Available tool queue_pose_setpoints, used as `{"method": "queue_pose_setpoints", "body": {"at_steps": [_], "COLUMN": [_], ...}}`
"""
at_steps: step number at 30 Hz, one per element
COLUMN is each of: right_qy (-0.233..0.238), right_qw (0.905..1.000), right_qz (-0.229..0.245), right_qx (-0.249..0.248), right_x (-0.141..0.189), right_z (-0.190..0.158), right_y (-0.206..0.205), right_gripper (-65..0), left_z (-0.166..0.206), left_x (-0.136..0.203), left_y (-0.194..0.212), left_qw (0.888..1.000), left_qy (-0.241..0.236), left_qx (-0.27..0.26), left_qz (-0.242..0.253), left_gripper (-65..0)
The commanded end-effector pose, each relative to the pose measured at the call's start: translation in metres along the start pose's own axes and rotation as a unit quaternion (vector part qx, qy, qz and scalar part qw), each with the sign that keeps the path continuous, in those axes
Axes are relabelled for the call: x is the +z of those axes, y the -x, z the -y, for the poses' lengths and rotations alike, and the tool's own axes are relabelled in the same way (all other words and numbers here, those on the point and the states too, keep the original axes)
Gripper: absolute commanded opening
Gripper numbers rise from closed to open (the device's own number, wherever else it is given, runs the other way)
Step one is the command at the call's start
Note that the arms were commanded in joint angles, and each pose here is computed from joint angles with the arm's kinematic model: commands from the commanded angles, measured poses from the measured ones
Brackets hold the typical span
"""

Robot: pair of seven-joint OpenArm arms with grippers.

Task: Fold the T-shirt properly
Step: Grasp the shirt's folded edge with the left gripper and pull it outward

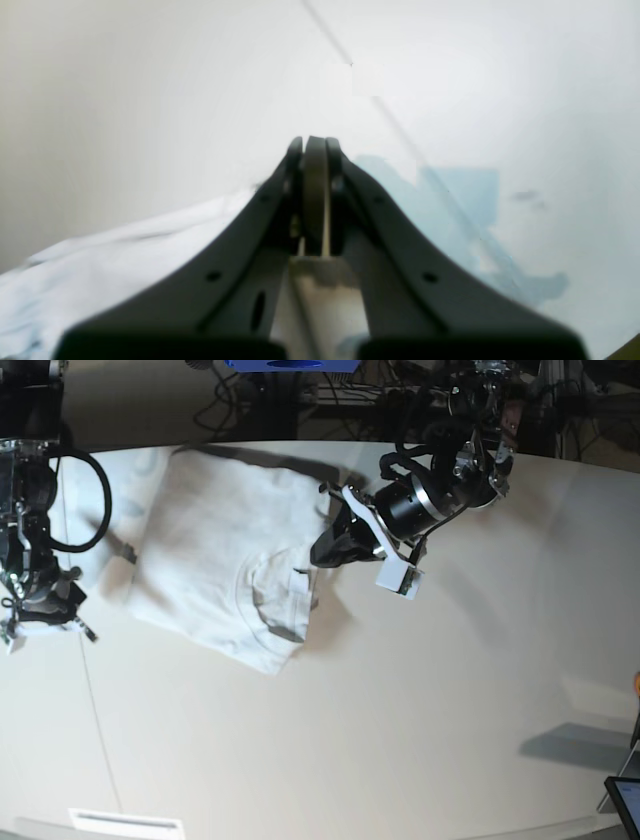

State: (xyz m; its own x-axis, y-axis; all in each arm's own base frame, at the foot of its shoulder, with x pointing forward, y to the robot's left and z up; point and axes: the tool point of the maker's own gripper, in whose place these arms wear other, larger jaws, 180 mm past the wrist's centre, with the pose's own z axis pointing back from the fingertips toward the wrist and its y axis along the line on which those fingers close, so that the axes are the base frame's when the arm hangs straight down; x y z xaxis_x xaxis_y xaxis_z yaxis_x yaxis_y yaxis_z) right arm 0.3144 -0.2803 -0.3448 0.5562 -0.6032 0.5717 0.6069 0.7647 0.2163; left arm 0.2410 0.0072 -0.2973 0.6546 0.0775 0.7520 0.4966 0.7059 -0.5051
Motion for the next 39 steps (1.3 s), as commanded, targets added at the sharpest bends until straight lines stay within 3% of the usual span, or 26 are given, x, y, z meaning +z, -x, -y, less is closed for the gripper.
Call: {"method": "queue_pose_setpoints", "body": {"at_steps": [1,6,12,16,21,26,33,39], "right_qy": [0.000,0.031,0.077,0.080,0.078,0.077,0.077,0.076], "right_qw": [0.9994,0.9984,0.9960,0.9958,0.9958,0.9958,0.9958,0.9960], "right_qz": [0.034,0.046,0.044,0.042,0.046,0.046,0.047,0.046], "right_qx": [0.001,0.008,0.016,0.015,0.014,0.014,0.014,0.014], "right_x": [0.004,-0.002,-0.014,-0.016,-0.015,-0.014,-0.014,-0.014], "right_z": [-0.003,0.006,0.026,0.029,0.027,0.026,0.026,0.026], "right_y": [-0.017,-0.014,-0.007,-0.006,-0.010,-0.010,-0.010,-0.010], "right_gripper": [-64.7,-64.7,-64.7,-64.7,-64.7,-64.7,-64.7,-64.7], "left_z": [0.017,0.072,0.075,0.067,0.053,0.033,-0.013,-0.040], "left_x": [-0.003,-0.026,-0.029,-0.032,-0.032,-0.039,-0.049,-0.055], "left_y": [-0.010,-0.010,-0.008,-0.003,0.015,0.020,0.062,0.060], "left_qw": [0.999,0.993,0.991,0.992,0.986,0.986,0.980,0.977], "left_qy": [0.028,0.110,0.118,0.110,0.094,0.053,-0.003,-0.034], "left_qx": [-0.005,-0.044,-0.056,-0.056,-0.084,-0.094,-0.058,-0.059], "left_qz": [0.018,0.001,-0.009,-0.022,-0.108,-0.126,-0.192,-0.200], "left_gripper": [-65.0,-65.0,-65.0,-65.0,-65.0,-65.0,-65.0,-65.0]}}
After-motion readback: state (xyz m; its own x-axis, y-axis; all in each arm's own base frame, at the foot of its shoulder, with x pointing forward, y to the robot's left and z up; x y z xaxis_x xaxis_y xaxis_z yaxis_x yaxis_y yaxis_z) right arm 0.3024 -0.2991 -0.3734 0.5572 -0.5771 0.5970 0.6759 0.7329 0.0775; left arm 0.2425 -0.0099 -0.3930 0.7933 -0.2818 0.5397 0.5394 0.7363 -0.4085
